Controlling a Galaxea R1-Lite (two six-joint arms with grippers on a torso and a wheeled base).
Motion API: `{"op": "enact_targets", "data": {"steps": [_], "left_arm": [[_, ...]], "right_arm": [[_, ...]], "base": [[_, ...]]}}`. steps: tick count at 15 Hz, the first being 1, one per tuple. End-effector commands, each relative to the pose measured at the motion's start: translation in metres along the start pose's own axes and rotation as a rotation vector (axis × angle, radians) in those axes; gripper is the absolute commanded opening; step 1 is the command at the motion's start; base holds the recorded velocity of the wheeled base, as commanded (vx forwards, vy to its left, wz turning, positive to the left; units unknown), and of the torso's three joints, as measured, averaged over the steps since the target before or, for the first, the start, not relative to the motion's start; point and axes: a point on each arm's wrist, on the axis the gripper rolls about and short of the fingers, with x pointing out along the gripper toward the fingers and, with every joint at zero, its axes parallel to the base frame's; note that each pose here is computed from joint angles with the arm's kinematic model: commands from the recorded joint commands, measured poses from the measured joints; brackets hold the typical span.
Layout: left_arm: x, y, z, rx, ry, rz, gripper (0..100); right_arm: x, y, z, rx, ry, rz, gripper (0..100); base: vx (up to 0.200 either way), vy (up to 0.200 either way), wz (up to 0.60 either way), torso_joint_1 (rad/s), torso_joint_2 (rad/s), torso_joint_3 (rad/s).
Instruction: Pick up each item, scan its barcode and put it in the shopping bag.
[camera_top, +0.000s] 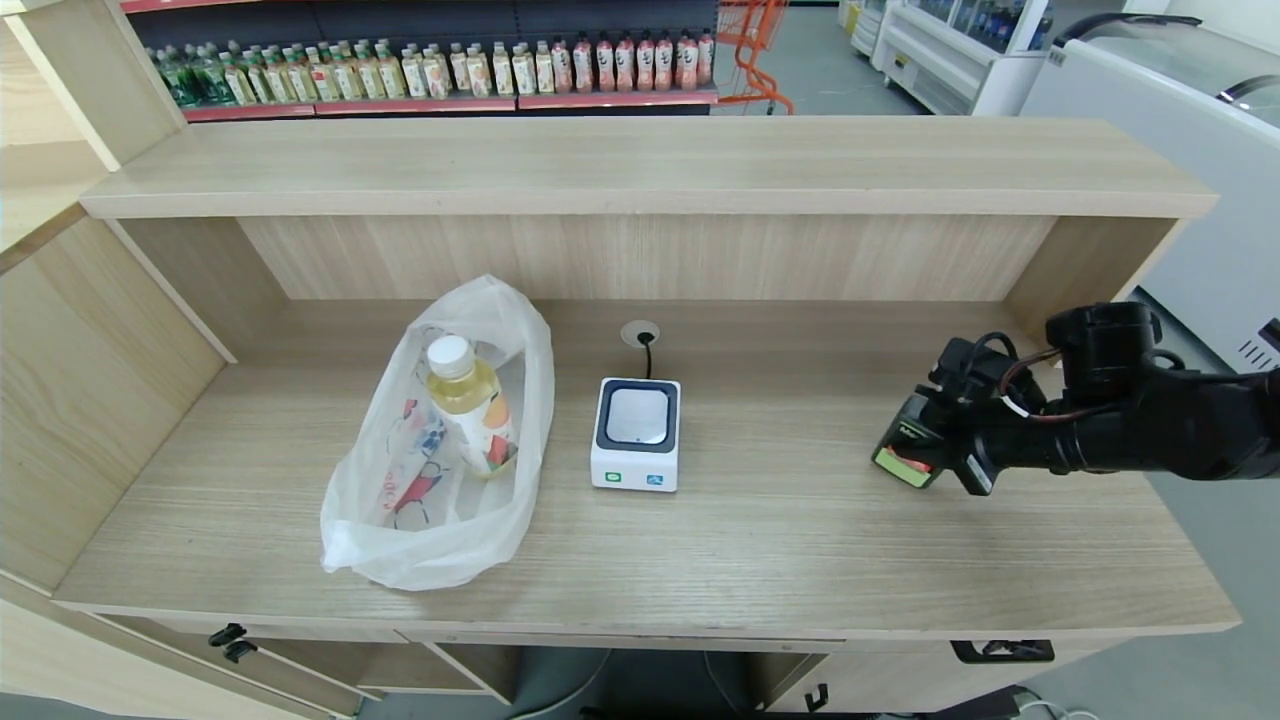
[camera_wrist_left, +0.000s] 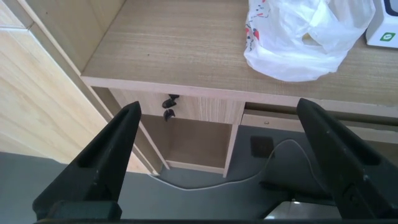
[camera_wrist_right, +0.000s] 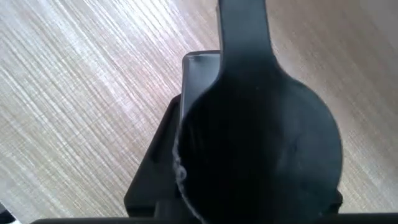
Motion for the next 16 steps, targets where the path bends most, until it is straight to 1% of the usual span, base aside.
{"op": "enact_targets", "data": {"steps": [1,2,4,5,6,7,8,9,10,11,12,14,16], "left_arm": [[0.000,0.000,0.000,0.000,0.000,0.000,100],[0.000,0.000,0.000,0.000,0.000,0.000,100],[0.000,0.000,0.000,0.000,0.000,0.000,100],[0.000,0.000,0.000,0.000,0.000,0.000,100],[0.000,0.000,0.000,0.000,0.000,0.000,100],[0.000,0.000,0.000,0.000,0.000,0.000,100],[0.000,0.000,0.000,0.000,0.000,0.000,100],[0.000,0.000,0.000,0.000,0.000,0.000,100],[0.000,0.000,0.000,0.000,0.000,0.000,100],[0.000,0.000,0.000,0.000,0.000,0.000,100],[0.000,0.000,0.000,-0.002,0.000,0.000,100],[0.000,0.000,0.000,0.000,0.000,0.000,100],[0.000,0.000,0.000,0.000,0.000,0.000,100]], "right_arm": [[-0.026,0.000,0.011,-0.040,-0.087,-0.043,0],[-0.044,0.003,0.012,-0.073,-0.144,-0.092,0],[-0.079,0.024,0.000,-0.158,-0.246,-0.191,0],[-0.093,0.034,-0.012,-0.290,-0.280,-0.262,0],[-0.103,0.035,-0.021,-0.514,-0.322,-0.333,0],[-0.105,0.032,-0.022,-0.670,-0.386,-0.324,0],[-0.103,0.033,-0.018,-0.867,-0.512,-0.251,0],[-0.100,0.038,-0.014,-1.024,-0.561,-0.243,0],[-0.098,0.043,-0.010,-1.167,-0.592,-0.252,0],[-0.093,0.051,-0.005,-1.283,-0.652,-0.233,0],[-0.089,0.066,0.007,-1.399,-0.743,-0.219,0],[-0.087,0.086,0.030,-1.620,-0.869,-0.277,0],[-0.079,0.114,0.047,-1.768,-1.017,-0.292,0]], "base": [[0.000,0.000,0.00,0.000,0.00,0.000],[0.000,0.000,0.00,0.000,0.00,0.000],[0.000,0.000,0.00,0.000,0.00,0.000],[0.000,0.000,0.00,0.000,0.00,0.000],[0.000,0.000,0.00,0.000,0.00,0.000],[0.000,0.000,0.00,0.000,0.00,0.000],[0.000,0.000,0.00,0.000,0.00,0.000],[0.000,0.000,0.00,0.000,0.00,0.000],[0.000,0.000,0.00,0.000,0.00,0.000],[0.000,0.000,0.00,0.000,0.00,0.000],[0.000,0.000,0.00,0.000,0.00,0.000],[0.000,0.000,0.00,0.000,0.00,0.000],[0.000,0.000,0.00,0.000,0.00,0.000]]}}
